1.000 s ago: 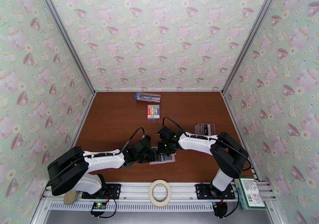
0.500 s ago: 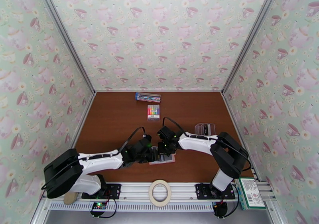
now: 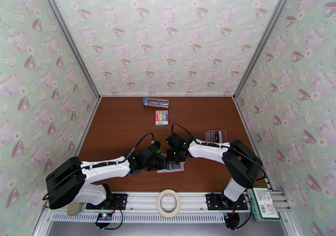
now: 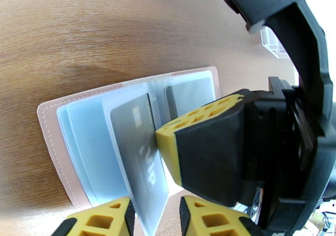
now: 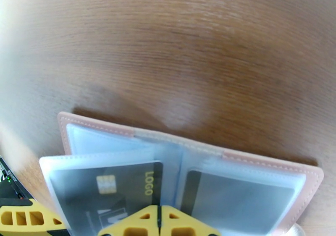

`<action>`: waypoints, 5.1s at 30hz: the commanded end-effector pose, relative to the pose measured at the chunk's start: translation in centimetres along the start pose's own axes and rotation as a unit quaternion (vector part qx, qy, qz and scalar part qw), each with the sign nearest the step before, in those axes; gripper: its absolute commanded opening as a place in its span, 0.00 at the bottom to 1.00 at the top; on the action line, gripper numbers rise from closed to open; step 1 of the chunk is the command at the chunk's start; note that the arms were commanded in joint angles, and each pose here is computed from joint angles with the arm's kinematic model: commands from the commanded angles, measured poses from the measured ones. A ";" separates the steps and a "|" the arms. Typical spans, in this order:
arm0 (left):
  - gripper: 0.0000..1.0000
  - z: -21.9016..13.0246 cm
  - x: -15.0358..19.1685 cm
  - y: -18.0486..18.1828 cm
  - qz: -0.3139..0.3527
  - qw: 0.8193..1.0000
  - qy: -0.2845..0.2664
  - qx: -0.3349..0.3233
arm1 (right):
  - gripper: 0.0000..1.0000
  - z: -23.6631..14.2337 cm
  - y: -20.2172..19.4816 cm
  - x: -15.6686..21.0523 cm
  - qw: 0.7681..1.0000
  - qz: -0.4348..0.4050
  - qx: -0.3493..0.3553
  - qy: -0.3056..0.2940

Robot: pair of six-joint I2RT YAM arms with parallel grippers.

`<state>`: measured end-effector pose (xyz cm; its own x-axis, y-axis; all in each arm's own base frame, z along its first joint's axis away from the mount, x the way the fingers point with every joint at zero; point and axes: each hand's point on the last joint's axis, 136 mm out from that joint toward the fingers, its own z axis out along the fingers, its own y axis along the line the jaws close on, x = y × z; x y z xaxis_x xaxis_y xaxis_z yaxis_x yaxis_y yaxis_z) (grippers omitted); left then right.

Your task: Put the credit cards into the card holder

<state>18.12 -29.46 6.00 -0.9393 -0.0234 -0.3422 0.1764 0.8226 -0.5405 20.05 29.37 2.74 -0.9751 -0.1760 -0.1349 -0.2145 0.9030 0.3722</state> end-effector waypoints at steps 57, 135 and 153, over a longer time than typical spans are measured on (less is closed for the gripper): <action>0.39 -1.7 -2.2 -6.7 0.064 0.995 -0.039 0.067 | 0.16 -13.6 -9.8 -3.2 0.967 -0.014 0.199 -0.158; 0.43 -4.8 -2.6 -2.0 0.028 0.995 -0.087 0.047 | 0.40 -18.5 -30.7 -7.6 0.894 0.225 0.372 -0.111; 0.45 -4.8 -2.5 -1.9 0.028 0.995 -0.085 0.048 | 0.20 -19.4 -30.6 -7.6 0.890 0.225 0.377 -0.122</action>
<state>18.54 -27.88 10.89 -0.8666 -0.0735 -0.4935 0.2562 0.7831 -0.5667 32.68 -4.15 8.60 -0.9072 0.2697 -0.3227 0.3615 0.8922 -0.2707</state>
